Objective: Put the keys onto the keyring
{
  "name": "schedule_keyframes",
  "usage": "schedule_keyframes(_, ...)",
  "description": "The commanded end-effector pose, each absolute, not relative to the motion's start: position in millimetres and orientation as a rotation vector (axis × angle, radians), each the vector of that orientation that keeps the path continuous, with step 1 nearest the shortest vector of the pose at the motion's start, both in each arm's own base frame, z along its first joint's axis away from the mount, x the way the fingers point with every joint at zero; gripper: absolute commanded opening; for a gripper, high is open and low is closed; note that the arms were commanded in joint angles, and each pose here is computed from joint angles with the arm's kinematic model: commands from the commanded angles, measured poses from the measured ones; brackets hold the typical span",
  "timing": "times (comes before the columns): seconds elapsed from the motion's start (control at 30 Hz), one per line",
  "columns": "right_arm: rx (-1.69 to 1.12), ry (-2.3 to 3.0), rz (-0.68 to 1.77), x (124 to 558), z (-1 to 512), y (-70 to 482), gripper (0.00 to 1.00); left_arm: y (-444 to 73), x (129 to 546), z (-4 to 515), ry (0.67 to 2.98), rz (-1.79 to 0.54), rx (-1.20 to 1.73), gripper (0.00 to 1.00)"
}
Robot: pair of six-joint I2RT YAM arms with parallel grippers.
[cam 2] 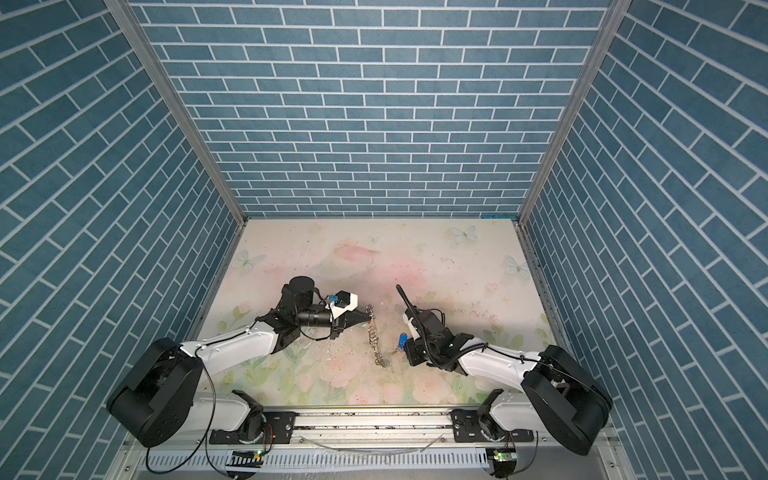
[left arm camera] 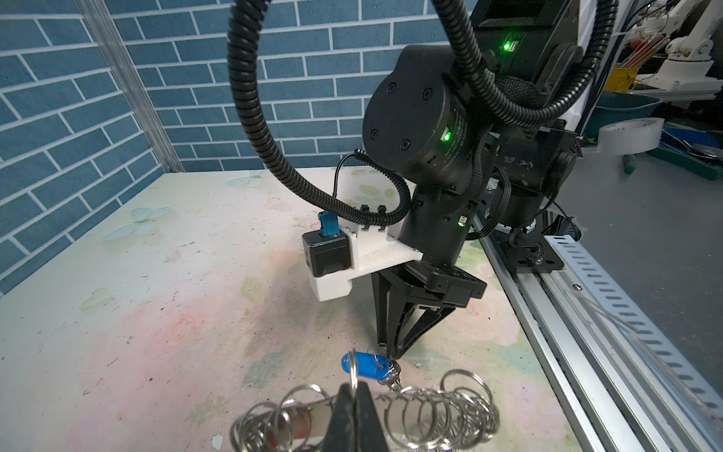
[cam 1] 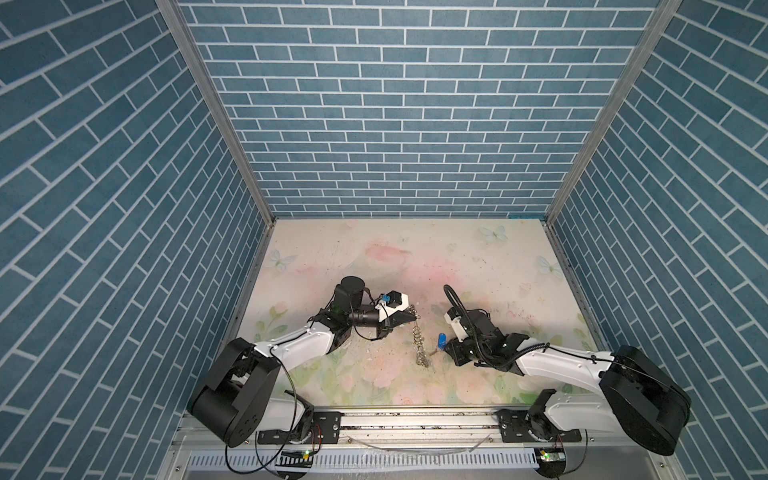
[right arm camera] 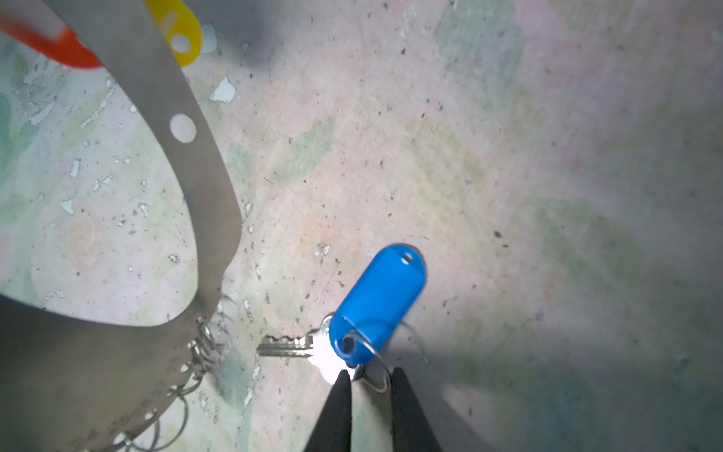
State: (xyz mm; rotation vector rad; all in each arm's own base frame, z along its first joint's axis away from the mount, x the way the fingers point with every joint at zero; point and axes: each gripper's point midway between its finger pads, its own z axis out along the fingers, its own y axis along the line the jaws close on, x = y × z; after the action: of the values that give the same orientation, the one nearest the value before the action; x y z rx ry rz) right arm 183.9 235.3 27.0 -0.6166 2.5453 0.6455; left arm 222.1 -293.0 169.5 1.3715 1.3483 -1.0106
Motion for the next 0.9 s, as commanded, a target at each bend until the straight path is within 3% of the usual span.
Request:
schedule_keyframes(0.0, -0.568, 2.536, 0.644, 186, 26, 234, 0.21, -293, 221, 179, 1.301, -1.011, 1.375, 0.0)
schedule_keyframes(0.47, -0.605, 2.562, 0.615, 189, 17, 238, 0.3, -293, 221, 180, 1.3, -1.01, 1.374, 0.0)
schedule_keyframes(0.87, -0.672, 2.587, 0.565, 186, 28, 234, 0.08, -293, 222, 179, 1.305, -1.01, 1.374, 0.0)
